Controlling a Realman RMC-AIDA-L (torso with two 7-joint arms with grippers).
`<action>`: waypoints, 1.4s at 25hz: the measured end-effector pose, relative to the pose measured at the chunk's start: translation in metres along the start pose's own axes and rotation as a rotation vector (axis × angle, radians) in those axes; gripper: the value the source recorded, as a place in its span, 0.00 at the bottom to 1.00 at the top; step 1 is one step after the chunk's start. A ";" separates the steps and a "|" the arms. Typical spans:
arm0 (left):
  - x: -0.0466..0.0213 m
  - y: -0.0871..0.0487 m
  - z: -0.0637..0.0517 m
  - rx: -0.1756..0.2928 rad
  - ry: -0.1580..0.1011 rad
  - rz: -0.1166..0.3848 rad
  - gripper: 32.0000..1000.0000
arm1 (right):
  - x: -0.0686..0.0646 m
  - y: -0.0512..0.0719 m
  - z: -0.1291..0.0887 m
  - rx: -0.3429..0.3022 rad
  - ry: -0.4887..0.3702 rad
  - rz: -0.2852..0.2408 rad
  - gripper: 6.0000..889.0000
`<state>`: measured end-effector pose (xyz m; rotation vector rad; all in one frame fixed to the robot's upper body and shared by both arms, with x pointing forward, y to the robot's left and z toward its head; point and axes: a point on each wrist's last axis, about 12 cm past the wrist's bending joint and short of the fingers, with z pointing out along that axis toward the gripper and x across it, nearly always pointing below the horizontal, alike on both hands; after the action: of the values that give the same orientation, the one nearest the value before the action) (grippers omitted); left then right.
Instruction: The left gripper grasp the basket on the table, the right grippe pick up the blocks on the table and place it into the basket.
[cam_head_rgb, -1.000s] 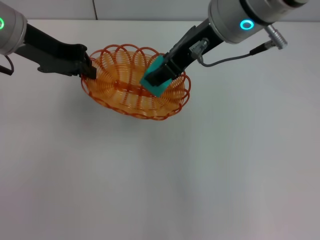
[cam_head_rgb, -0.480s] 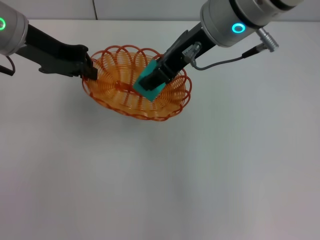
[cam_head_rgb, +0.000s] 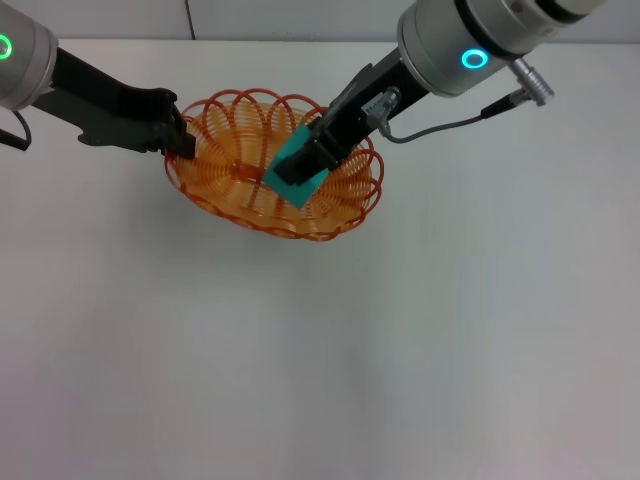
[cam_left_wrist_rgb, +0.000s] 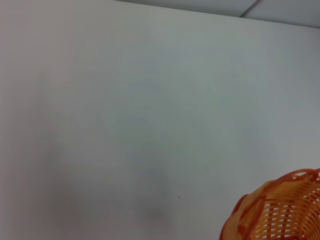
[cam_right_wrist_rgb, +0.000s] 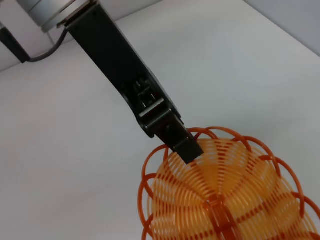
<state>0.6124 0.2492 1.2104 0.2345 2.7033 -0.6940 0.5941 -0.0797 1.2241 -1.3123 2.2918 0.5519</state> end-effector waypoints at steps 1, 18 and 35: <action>0.0000 0.000 0.000 0.000 0.000 0.000 0.05 | 0.000 0.000 0.000 0.001 0.000 0.000 0.61; 0.0005 0.000 0.000 0.007 -0.001 -0.002 0.05 | 0.001 -0.002 0.000 0.007 -0.004 0.009 0.99; 0.0015 0.003 -0.001 0.006 -0.006 -0.008 0.05 | 0.008 0.007 -0.023 0.021 -0.053 0.027 0.99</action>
<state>0.6115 0.2519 1.2091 0.2232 2.6979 -0.7045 0.5799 -0.0945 1.2399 -1.2442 2.2689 0.5639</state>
